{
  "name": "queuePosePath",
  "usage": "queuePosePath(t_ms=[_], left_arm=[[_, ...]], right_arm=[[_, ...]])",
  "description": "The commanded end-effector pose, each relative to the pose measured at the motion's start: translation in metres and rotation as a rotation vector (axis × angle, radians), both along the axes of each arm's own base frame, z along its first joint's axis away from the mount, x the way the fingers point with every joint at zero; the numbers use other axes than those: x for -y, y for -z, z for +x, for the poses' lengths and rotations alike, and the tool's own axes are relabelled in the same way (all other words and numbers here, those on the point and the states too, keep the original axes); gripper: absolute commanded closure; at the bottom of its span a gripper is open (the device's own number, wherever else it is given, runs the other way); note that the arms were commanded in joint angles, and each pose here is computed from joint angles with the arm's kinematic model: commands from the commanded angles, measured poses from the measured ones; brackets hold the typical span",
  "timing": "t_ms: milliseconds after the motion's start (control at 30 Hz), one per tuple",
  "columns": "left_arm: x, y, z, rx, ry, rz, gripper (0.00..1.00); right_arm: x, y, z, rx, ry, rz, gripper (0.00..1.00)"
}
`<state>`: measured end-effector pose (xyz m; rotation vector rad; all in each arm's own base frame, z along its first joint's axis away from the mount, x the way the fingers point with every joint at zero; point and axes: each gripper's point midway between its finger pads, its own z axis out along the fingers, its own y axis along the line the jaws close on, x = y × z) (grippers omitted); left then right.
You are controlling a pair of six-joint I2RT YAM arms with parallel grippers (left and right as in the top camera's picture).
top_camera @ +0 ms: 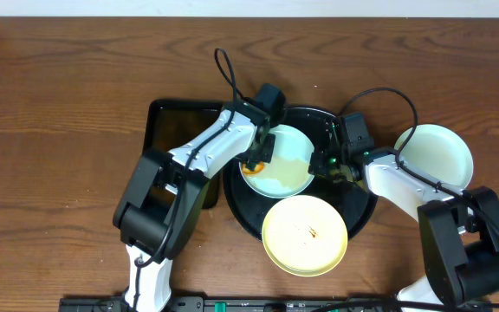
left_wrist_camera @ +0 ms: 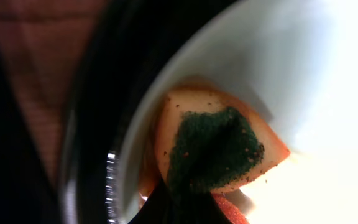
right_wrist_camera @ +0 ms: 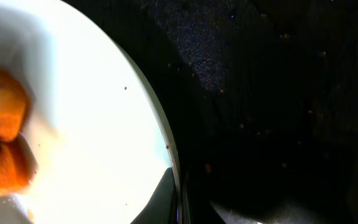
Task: Clean dirty plates on tray and stack at the side
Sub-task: 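Scrub the second pale green plate with the sponge in the left gripper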
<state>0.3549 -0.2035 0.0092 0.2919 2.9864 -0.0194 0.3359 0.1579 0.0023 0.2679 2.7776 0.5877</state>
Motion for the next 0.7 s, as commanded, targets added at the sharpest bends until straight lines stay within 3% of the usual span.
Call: queuePosePath(t_ms=[0,400,667], left_arm=[[-0.026,-0.016,0.024,0.097,-0.025,0.090,0.92],[-0.036,-0.125,0.019,0.276,-0.051,-0.011,0.93],[-0.088,-0.160,0.014,0.304,-0.196,-0.018,0.92]], right_arm=[[0.003,0.006,0.001,-0.010,0.021,-0.030,0.99],[0.022,0.005,0.012,0.057,0.035,-0.151,0.99],[0.033,-0.055,0.036,0.279,-0.035,-0.251,0.99]])
